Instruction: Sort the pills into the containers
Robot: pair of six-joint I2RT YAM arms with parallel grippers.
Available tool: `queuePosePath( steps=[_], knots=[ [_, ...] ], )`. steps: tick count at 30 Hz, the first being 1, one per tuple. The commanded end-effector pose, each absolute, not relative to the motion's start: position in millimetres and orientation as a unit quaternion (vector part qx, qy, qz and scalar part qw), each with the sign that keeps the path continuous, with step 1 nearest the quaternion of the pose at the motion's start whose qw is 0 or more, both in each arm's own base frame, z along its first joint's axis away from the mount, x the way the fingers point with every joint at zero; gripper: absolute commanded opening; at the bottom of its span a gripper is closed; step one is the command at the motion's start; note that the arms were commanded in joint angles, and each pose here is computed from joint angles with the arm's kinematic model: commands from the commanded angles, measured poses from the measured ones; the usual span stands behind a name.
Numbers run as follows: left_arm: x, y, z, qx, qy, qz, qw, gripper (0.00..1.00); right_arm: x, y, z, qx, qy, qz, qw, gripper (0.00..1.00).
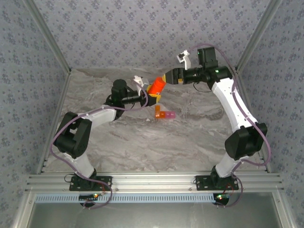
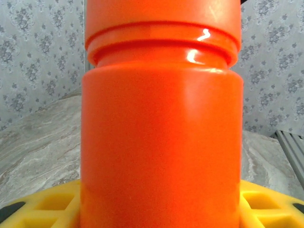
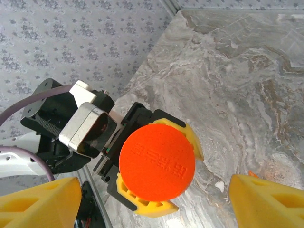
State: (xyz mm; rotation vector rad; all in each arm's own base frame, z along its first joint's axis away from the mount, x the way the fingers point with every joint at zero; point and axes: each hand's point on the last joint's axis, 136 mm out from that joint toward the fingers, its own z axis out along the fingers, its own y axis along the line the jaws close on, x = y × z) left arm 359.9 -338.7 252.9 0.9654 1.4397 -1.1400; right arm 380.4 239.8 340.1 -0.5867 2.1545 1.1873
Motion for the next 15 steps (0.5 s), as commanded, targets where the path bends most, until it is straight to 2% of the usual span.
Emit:
queuePosePath(
  steps=[1,11,15],
  knots=[
    [357.2,-343.1,262.1,0.413,0.58,-0.489,0.503,0.0,375.4,250.4,342.6,-0.246,0.805,0.456,0.289,0.82],
    [357.3,-344.5,262.3,0.415,0.579,-0.492,0.501,0.0,372.5,265.3,326.4,-0.257,0.812,0.45,0.267,0.75],
    [357.5,-344.7,262.5,0.415,0.578,-0.493,0.501,0.0,372.1,266.6,322.2,-0.256,0.815,0.448,0.262,0.68]
  ],
)
